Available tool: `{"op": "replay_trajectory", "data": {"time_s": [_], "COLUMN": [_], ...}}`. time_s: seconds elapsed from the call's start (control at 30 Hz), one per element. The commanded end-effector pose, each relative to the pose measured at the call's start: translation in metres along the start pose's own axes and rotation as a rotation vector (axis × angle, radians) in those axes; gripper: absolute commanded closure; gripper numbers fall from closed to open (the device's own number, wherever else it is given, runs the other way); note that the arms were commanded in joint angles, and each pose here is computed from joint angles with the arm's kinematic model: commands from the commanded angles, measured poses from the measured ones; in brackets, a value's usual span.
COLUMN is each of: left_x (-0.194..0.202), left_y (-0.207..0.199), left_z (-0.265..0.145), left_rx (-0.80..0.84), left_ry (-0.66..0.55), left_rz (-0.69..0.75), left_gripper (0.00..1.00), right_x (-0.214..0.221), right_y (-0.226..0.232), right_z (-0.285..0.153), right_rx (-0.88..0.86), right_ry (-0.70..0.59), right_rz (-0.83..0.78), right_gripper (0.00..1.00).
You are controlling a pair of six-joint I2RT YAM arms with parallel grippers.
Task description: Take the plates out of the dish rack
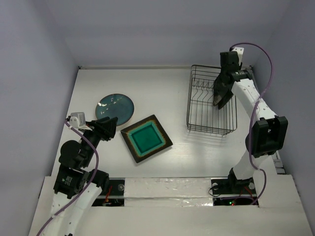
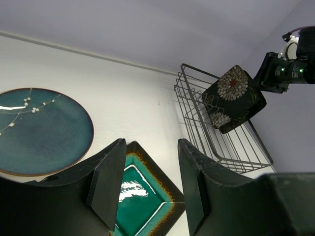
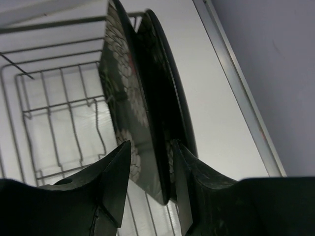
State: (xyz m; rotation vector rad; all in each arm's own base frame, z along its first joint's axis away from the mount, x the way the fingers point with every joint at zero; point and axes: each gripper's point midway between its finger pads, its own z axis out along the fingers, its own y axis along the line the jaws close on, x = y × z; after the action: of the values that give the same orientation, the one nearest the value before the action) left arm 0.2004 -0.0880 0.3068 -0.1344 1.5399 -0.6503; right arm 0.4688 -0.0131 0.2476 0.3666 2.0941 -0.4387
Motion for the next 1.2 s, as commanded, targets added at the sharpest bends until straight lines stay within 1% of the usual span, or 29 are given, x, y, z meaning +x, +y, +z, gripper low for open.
{"op": "replay_trajectory", "data": {"time_s": [0.0, 0.17, 0.27, 0.3, 0.37, 0.4, 0.43, 0.47, 0.5, 0.53, 0.6, 0.63, 0.67, 0.7, 0.8, 0.83, 0.9, 0.97, 1.03, 1.07, 1.13, 1.17], "left_x": [-0.005, -0.005, -0.005, -0.005, -0.005, -0.005, -0.005, -0.006, -0.006, -0.006, -0.006, -0.007, -0.007, -0.006, -0.006, -0.006, -0.006, -0.006, -0.006, -0.005, -0.005, -0.005], "left_y": [-0.004, -0.004, -0.004, -0.004, -0.004, -0.004, -0.004, -0.004, -0.004, -0.004, -0.004, -0.004, -0.004, -0.004, -0.004, -0.004, -0.004, -0.004, -0.005, -0.004, -0.005, -0.004], "left_z": [0.005, 0.005, 0.005, 0.005, 0.004, 0.004, 0.004, 0.004, 0.004, 0.004, 0.004, 0.003, 0.003, 0.004, 0.004, 0.004, 0.004, 0.004, 0.004, 0.004, 0.004, 0.004], "left_rx": [0.025, 0.022, 0.022, 0.022, 0.023, 0.023, 0.023, 0.024, 0.024, 0.024, 0.023, 0.025, 0.025, 0.024, 0.023, 0.023, 0.025, 0.026, 0.027, 0.026, 0.026, 0.024], "left_ry": [-0.023, -0.025, -0.025, -0.025, -0.026, -0.026, -0.026, -0.027, -0.031, -0.031, -0.029, -0.032, -0.032, -0.031, -0.029, -0.029, -0.030, -0.028, -0.027, -0.026, -0.026, -0.027], "left_rz": [0.008, 0.008, 0.008, 0.008, 0.008, 0.006, 0.008, 0.008, 0.006, 0.006, 0.008, 0.006, 0.006, 0.006, 0.008, 0.008, 0.006, 0.008, 0.006, 0.006, 0.005, 0.005], "left_gripper": [0.57, 0.57, 0.57, 0.57, 0.57, 0.57, 0.57, 0.57, 0.57, 0.57, 0.57, 0.57, 0.57, 0.57, 0.57, 0.57, 0.57, 0.57, 0.57, 0.57, 0.57, 0.57], "right_x": [-0.017, -0.004, 0.004, 0.005, 0.004, 0.002, 0.001, -0.008, -0.012, -0.013, -0.029, -0.033, -0.036, -0.044, -0.055, -0.063, -0.069, -0.078, -0.090, -0.101, -0.114, -0.121], "right_y": [-0.013, -0.006, -0.005, -0.007, -0.010, -0.012, -0.014, -0.021, -0.020, -0.021, -0.028, -0.030, -0.027, -0.035, -0.034, -0.040, -0.037, -0.042, -0.039, -0.044, -0.037, -0.041], "right_z": [0.001, 0.026, 0.035, 0.036, 0.034, 0.032, 0.030, 0.023, 0.017, 0.012, -0.007, -0.014, -0.021, -0.032, -0.050, -0.060, -0.072, -0.088, -0.109, -0.125, -0.150, -0.164], "right_rx": [0.029, 0.053, 0.080, 0.087, 0.097, 0.098, 0.100, 0.121, 0.123, 0.127, 0.170, 0.184, 0.189, 0.219, 0.213, 0.212, 0.196, 0.184, 0.147, 0.124, 0.040, -0.007], "right_ry": [-0.021, 0.035, 0.050, 0.052, 0.050, 0.048, 0.043, 0.012, -0.006, -0.015, -0.071, -0.086, -0.107, -0.130, -0.185, -0.212, -0.242, -0.267, -0.318, -0.359, -0.410, -0.434], "right_rz": [-0.010, -0.055, -0.071, -0.083, -0.092, -0.098, -0.102, -0.092, -0.115, -0.130, -0.152, -0.186, -0.203, -0.217, -0.251, -0.243, -0.236, -0.194, -0.133, -0.088, -0.002, 0.038], "right_gripper": [0.56, 0.62, 0.69, 0.76, 0.82, 0.90, 0.94, 0.97, 1.00, 1.00, 1.00, 1.00, 1.00, 1.00, 1.00, 1.00, 1.00, 1.00, 1.00, 1.00, 1.00, 1.00]}}
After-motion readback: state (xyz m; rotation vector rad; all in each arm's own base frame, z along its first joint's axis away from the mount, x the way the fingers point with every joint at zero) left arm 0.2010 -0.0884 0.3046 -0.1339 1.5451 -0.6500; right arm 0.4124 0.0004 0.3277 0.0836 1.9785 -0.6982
